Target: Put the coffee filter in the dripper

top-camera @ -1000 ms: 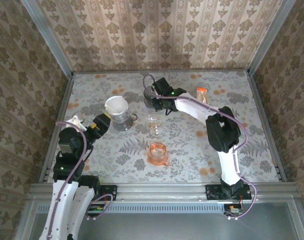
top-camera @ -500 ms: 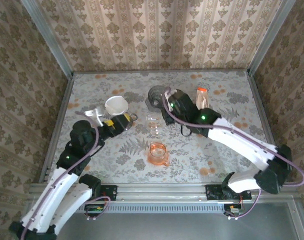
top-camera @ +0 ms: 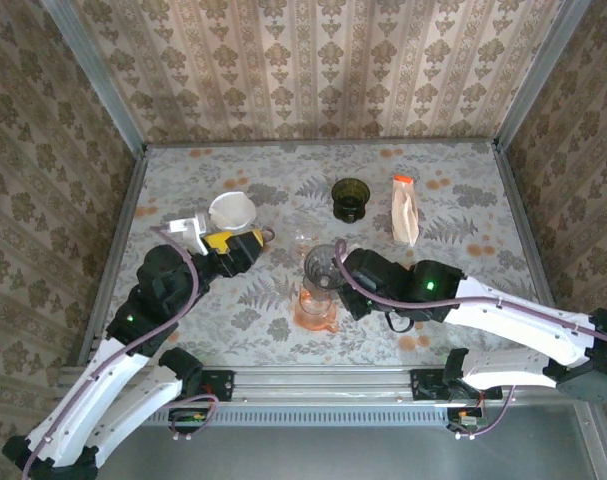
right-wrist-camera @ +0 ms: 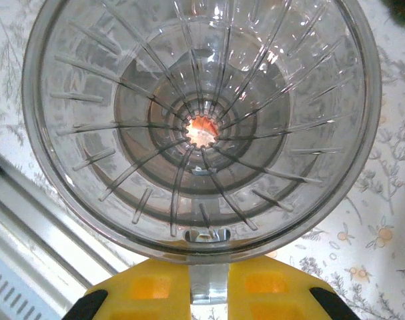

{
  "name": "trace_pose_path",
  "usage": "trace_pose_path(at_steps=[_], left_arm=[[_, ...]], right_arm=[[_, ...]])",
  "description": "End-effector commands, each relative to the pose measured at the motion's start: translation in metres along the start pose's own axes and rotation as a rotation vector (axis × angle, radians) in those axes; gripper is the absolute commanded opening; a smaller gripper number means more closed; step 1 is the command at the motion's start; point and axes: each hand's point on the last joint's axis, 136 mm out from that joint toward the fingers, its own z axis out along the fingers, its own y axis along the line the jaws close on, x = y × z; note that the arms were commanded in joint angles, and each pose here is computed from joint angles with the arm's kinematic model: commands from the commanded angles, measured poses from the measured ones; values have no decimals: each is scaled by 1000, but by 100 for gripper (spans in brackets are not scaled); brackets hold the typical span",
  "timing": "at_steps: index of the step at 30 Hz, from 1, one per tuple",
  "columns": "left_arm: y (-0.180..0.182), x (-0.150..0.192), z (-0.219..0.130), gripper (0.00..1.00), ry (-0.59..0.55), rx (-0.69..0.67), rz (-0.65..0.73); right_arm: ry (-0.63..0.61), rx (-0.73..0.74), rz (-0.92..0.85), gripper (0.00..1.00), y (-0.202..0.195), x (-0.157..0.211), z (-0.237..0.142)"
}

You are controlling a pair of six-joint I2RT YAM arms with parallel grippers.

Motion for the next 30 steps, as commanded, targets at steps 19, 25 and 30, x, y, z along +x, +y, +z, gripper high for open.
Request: trace_pose_path(at_steps=[19, 25, 30], left_arm=[[22, 8, -3, 100, 5, -48, -11], [24, 7, -2, 100, 3, -50, -20], [24, 7, -2, 100, 5, -47, -29]], right_arm=[[108, 12, -52, 15, 26, 14, 34], [100, 29, -69, 16, 28, 12, 35], [104, 33, -85, 16, 32, 11, 36]])
